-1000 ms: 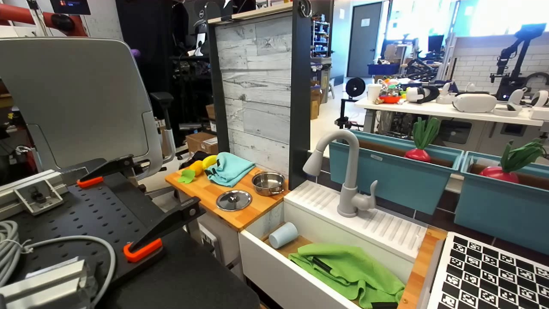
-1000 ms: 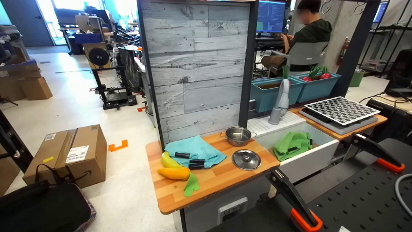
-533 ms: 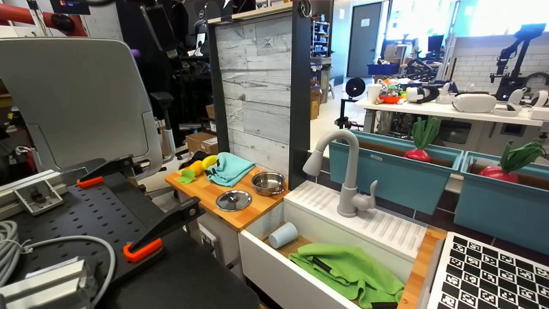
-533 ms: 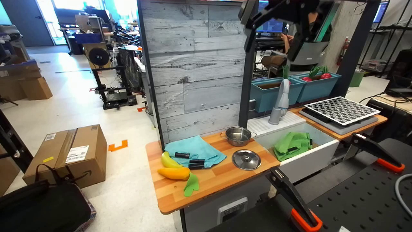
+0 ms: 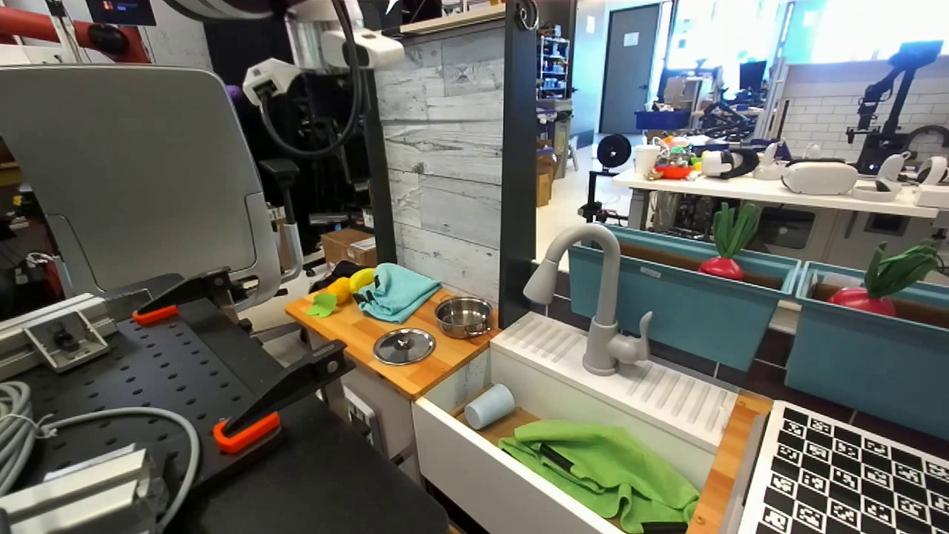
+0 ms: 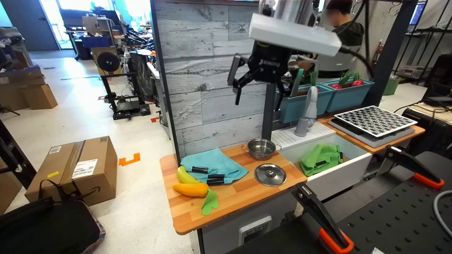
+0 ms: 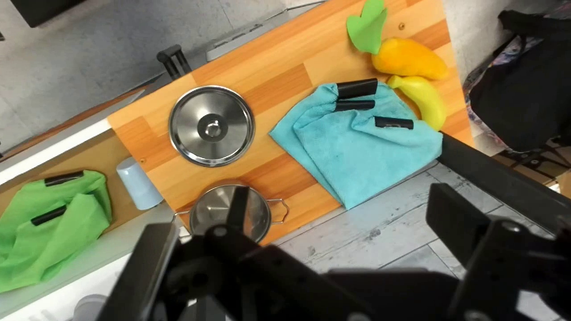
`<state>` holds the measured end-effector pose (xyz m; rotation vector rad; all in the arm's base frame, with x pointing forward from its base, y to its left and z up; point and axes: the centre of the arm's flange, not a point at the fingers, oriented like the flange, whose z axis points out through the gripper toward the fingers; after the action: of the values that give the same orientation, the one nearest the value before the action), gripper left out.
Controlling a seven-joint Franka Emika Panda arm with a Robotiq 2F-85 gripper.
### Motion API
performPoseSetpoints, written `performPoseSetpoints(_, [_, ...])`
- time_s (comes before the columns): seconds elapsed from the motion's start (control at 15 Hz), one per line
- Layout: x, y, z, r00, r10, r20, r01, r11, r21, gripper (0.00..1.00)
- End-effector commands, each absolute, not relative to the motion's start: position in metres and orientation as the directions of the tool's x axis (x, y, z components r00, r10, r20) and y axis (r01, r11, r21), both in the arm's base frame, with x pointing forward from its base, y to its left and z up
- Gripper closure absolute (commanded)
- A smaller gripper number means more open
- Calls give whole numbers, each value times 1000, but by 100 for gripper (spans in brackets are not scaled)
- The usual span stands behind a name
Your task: Move the blue cloth forward
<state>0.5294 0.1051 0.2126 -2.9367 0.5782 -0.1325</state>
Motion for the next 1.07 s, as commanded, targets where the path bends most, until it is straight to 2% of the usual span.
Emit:
performPoseSetpoints(0.0, [599,127,159,905,-425,16,-417,-894,-164,0])
performPoseSetpoints(0.47, [653,162,85,882,-471,-27,-471,-875,-111,0])
performPoseSetpoints(1.0, [663,191,27,876,-481,-20,-482,-875,-54,0])
